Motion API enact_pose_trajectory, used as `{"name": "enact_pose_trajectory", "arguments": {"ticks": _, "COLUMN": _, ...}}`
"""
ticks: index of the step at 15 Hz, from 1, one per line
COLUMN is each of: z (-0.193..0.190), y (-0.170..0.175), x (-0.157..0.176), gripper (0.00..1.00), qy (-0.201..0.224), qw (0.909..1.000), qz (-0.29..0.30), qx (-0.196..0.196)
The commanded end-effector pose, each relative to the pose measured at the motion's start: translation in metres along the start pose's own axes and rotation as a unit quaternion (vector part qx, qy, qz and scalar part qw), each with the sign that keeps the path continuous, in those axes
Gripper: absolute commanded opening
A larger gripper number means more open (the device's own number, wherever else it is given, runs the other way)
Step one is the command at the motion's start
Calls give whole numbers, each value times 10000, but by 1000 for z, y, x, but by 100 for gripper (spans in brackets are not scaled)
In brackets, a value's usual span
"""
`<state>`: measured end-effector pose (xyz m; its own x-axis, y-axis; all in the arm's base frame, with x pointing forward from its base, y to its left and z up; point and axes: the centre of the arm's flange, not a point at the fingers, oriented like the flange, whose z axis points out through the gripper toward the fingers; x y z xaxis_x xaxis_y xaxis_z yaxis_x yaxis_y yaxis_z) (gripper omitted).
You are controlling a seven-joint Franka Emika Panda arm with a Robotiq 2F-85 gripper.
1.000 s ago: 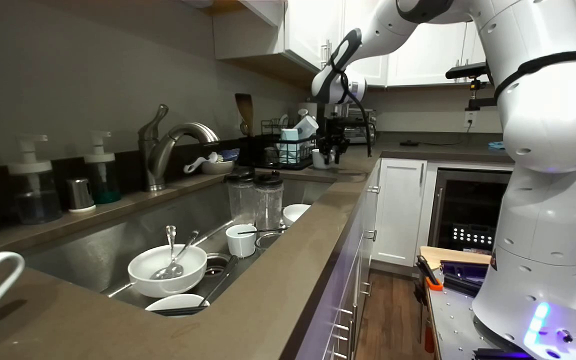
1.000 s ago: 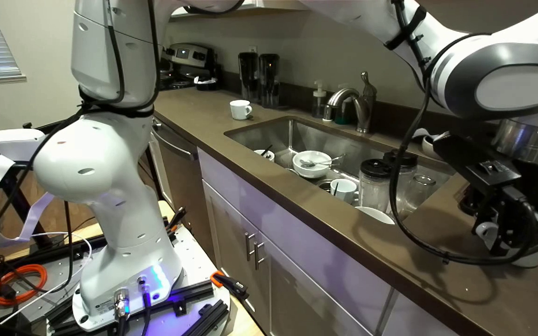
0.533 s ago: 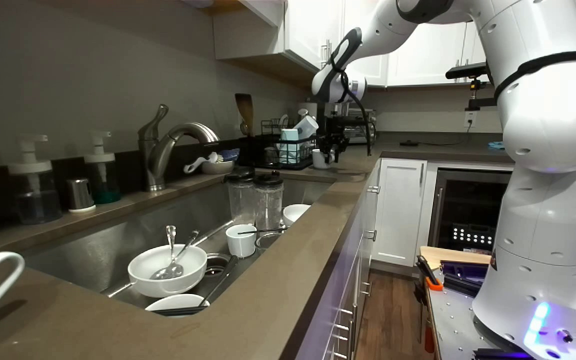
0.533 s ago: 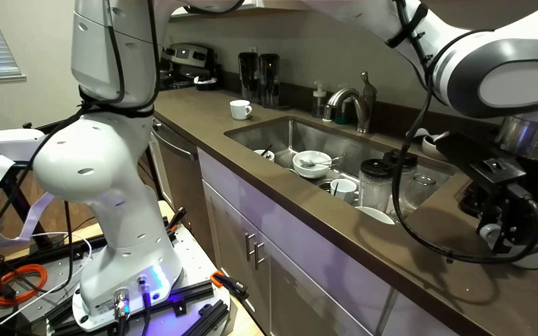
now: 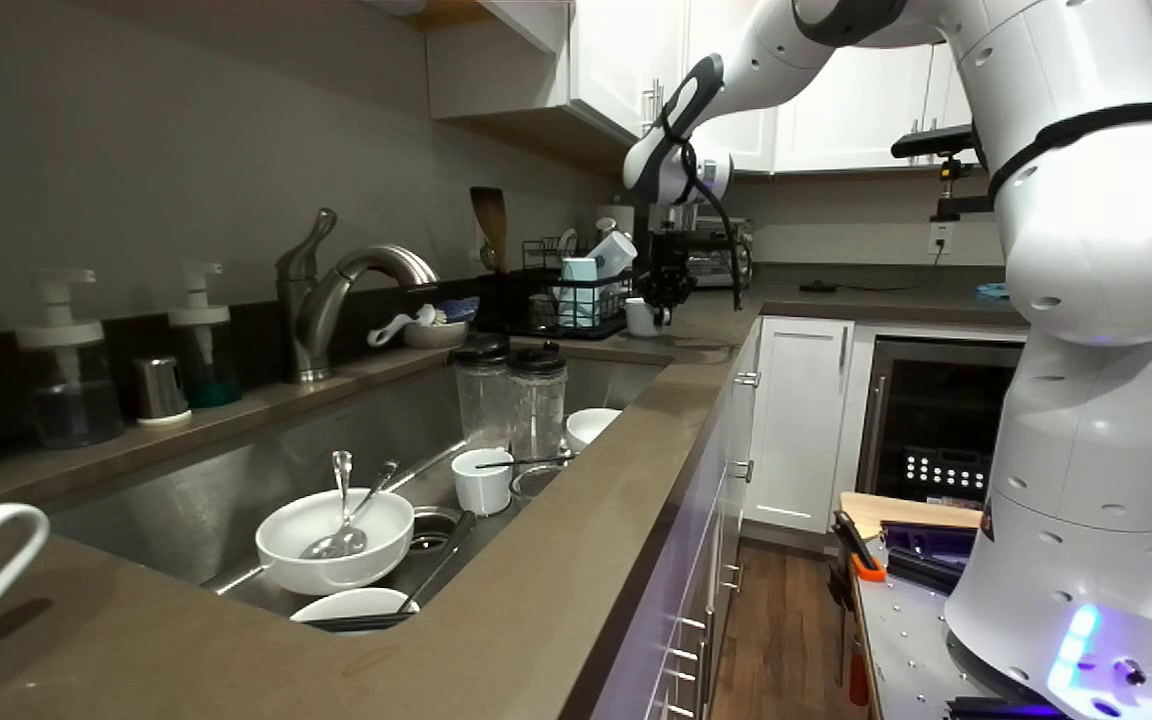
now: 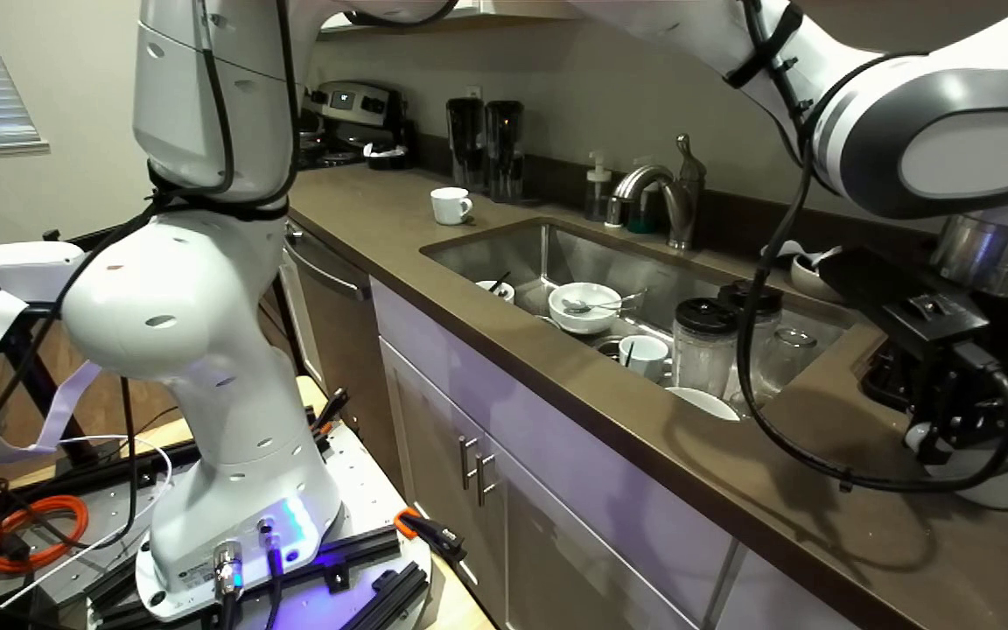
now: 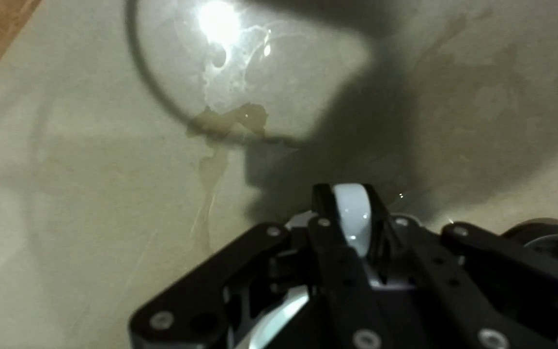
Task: Pick the mug to the right of the sink, empty its content into the sink, then put it on the left side of the sink counter
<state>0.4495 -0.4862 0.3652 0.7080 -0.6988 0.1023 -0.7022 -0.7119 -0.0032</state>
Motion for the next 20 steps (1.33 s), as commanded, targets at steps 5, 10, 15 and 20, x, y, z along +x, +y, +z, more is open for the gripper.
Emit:
{"name": "enact_pose_trajectory", "arguments": {"ticks": 5, "z": -11, "y": 9, "x": -16, "gripper": 4, "qy": -6, "qw": 10000, "qz": -4, "qx": -29}}
{"name": "enact_pose_trajectory", "arguments": {"ticks": 10, "z": -18, "y": 17, "x": -30, "gripper": 4, "qy": -91, "qw": 10000, "qz": 22, "qx": -28}}
{"name": "enact_pose_trajectory", "arguments": {"ticks": 15, "z": -32, "y": 23, "x": -37, "gripper": 4, "qy": -92, "qw": 9999, "qz": 38, "qx": -22}}
{"name": "enact_pose_trajectory", "arguments": {"ticks": 20, "z": -55, "y": 24, "x": -28, "gripper": 4, "qy": 3, "qw": 10000, "qz": 17, "qx": -48}}
